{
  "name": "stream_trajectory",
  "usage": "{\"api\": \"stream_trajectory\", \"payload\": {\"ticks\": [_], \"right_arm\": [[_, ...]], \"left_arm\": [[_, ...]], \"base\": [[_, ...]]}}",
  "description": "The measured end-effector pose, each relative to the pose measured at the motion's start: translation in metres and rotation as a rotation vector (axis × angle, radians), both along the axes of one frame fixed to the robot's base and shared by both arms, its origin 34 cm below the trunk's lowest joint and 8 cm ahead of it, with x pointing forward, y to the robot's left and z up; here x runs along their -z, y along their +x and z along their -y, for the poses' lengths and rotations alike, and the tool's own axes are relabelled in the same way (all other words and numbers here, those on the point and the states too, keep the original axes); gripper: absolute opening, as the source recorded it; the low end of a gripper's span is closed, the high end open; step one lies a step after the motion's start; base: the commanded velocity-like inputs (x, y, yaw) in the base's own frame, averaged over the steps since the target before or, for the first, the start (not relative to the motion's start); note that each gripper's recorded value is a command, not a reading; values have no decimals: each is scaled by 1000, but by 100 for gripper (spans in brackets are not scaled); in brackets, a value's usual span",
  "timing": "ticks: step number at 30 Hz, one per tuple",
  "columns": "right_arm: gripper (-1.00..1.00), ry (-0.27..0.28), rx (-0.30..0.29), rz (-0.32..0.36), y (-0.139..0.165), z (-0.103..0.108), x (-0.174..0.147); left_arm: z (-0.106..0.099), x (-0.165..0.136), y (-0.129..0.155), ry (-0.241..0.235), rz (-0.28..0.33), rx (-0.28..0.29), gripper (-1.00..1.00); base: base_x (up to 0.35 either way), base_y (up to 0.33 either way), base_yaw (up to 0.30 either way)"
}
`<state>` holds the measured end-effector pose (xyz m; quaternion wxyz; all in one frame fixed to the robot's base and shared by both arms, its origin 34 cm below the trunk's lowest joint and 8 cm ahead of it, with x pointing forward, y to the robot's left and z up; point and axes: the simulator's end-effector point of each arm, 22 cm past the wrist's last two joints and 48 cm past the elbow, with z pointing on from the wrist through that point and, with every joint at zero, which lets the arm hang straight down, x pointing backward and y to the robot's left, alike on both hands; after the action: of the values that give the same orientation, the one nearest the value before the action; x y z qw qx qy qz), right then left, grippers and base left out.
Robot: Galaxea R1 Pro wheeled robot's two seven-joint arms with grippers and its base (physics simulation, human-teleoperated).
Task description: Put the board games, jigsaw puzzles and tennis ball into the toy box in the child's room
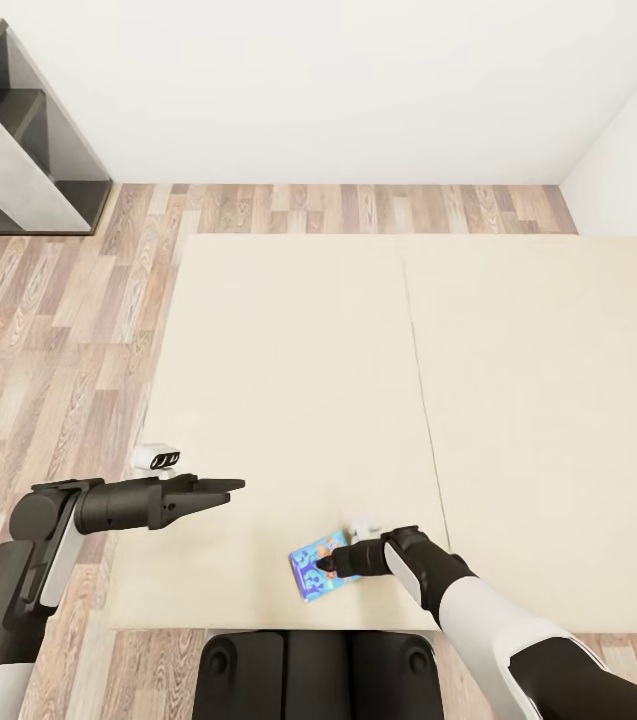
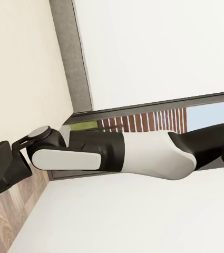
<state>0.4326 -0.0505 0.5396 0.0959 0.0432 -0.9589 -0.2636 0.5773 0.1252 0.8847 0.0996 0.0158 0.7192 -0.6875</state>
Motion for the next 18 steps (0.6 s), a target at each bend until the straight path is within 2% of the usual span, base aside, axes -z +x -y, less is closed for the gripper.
{"api": "stream_trajectory", "payload": {"ticks": [18], "right_arm": [[100, -1, -2, 1, 0, 0, 0]], "left_arm": [[0, 0, 0, 0, 0, 0, 100]], "base": [[0, 0, 0]]}}
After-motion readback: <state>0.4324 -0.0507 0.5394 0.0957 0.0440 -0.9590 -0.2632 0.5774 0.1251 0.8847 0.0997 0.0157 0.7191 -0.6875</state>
